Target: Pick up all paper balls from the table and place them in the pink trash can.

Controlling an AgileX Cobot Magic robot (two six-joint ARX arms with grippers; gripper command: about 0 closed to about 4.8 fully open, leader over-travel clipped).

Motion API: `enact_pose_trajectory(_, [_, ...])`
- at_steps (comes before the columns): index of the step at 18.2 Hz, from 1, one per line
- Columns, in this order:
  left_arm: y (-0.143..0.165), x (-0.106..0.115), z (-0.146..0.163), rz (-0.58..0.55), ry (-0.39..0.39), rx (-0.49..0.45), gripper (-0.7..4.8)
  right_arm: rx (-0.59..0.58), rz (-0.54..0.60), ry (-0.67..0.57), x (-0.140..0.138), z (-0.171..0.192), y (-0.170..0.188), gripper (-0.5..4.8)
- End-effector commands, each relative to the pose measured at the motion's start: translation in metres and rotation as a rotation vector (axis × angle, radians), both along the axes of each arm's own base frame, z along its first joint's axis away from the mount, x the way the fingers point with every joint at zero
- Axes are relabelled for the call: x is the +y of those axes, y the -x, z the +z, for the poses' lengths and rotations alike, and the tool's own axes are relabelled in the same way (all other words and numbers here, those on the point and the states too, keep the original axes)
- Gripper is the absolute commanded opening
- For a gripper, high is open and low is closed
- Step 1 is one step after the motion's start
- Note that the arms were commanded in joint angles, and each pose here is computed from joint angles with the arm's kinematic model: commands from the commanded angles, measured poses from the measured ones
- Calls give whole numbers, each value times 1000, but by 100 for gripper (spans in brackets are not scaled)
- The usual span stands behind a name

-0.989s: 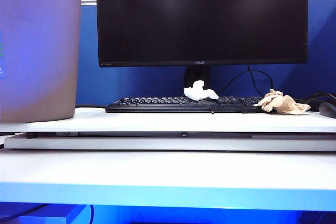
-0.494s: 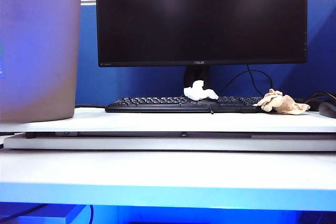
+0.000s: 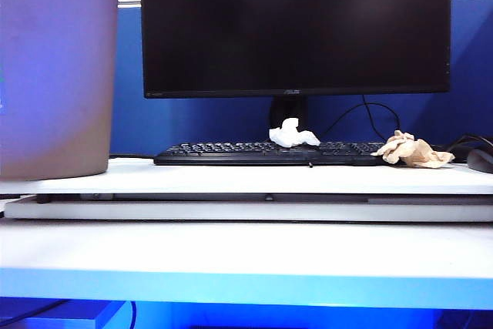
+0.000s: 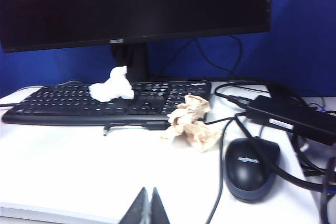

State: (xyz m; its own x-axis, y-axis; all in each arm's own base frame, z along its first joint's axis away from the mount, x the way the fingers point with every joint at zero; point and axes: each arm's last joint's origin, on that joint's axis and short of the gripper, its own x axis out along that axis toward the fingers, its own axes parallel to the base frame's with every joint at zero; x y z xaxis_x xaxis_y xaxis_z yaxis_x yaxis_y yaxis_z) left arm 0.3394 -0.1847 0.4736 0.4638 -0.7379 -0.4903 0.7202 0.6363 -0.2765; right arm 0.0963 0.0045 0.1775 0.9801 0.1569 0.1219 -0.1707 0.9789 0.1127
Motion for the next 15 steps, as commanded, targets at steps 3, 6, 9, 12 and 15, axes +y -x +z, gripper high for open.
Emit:
enact_pose_trajectory(3, [-60, -71, -77, 85, -105, -33, 479, -19, 0, -1, 0, 1, 0, -4])
enact_pose_trajectory(6, [-88, -98, -124, 105, -121, -51, 479, -19, 2, -1, 0, 1, 0, -4])
enact_pose_trajectory(9, [-112, -114, -154, 138, -52, -86, 479, -19, 2, -1, 0, 1, 0, -4])
enact_pose_trajectory(12, [-131, -120, -173, 272, -62, -190, 479, -17, 4, -1, 0, 1, 0, -4])
enact_pose_trajectory(15, [-141, -125, -193, 307, -71, -208, 479, -18, 3, -1, 0, 1, 0, -4])
